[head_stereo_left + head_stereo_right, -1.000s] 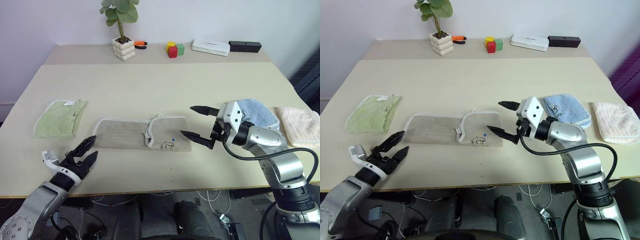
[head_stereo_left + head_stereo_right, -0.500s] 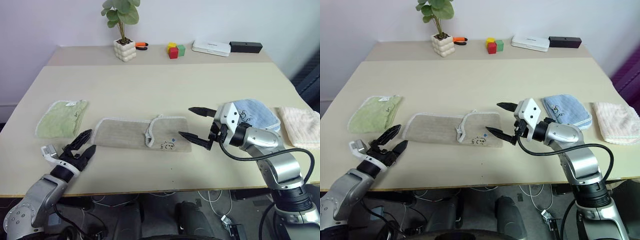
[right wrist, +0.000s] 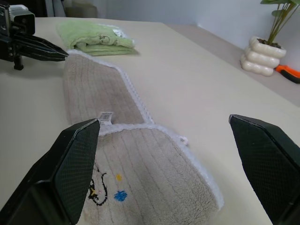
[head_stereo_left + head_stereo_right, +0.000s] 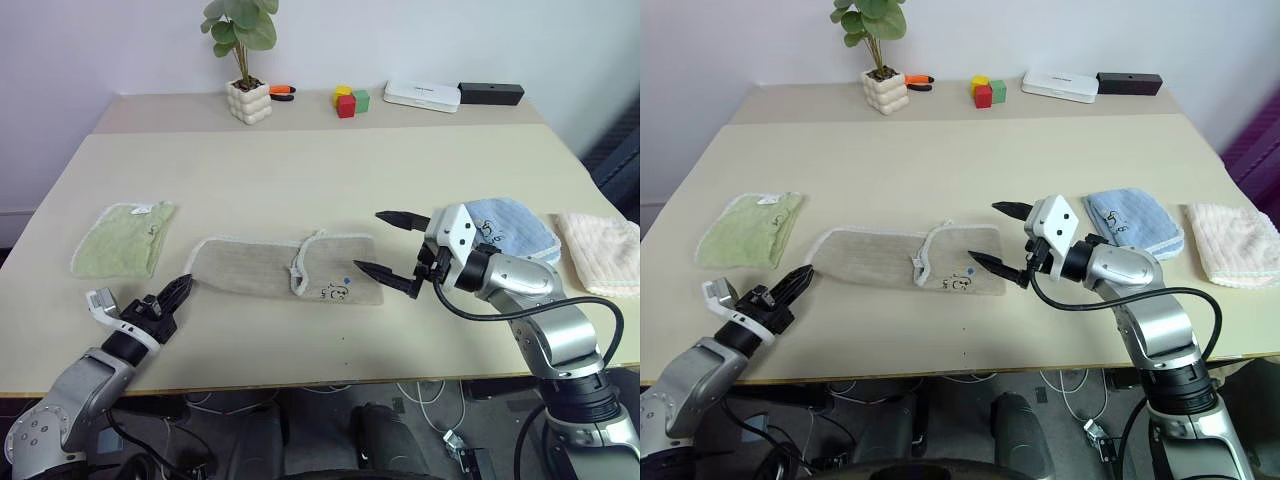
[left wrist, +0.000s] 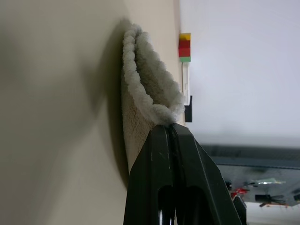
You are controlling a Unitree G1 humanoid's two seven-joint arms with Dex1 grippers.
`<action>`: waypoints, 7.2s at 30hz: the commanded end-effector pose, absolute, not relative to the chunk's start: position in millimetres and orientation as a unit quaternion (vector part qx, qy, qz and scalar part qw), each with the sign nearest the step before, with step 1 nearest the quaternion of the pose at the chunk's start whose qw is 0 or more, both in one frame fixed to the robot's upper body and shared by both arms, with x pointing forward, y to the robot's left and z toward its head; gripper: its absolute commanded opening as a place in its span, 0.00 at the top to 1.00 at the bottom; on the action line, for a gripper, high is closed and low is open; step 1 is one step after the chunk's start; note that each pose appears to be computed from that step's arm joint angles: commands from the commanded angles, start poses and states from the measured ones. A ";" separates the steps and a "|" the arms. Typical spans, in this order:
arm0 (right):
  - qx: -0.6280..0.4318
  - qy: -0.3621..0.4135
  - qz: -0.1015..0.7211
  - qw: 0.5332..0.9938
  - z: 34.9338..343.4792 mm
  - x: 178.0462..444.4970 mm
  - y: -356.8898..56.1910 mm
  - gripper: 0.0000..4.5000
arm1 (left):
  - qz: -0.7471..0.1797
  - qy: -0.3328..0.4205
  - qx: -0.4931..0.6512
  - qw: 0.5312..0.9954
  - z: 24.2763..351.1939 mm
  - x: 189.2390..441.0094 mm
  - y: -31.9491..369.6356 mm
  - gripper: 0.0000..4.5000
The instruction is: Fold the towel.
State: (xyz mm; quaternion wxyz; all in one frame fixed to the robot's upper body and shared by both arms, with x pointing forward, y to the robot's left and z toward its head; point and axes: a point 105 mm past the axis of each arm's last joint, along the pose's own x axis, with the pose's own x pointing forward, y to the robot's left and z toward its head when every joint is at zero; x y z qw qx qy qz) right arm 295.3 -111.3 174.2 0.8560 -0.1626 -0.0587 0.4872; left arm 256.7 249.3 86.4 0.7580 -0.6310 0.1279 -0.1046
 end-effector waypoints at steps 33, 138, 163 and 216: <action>-0.201 -0.095 0.489 0.844 184.3 294.1 -101.8 0.00 | -0.023 0.141 -0.603 0.785 79.1 244.7 234.4 0.16; -0.105 -0.082 0.374 0.918 199.4 293.5 -179.9 0.00 | -0.582 0.169 -0.306 0.734 165.9 314.7 33.2 0.06; -0.026 -0.066 0.204 0.976 139.1 344.3 -82.9 1.00 | -0.376 0.085 -0.318 0.866 145.0 384.2 50.3 1.00; 0.338 0.275 0.374 0.819 129.7 283.6 -154.7 0.00 | -0.659 0.053 -0.092 0.745 195.1 285.8 160.8 0.02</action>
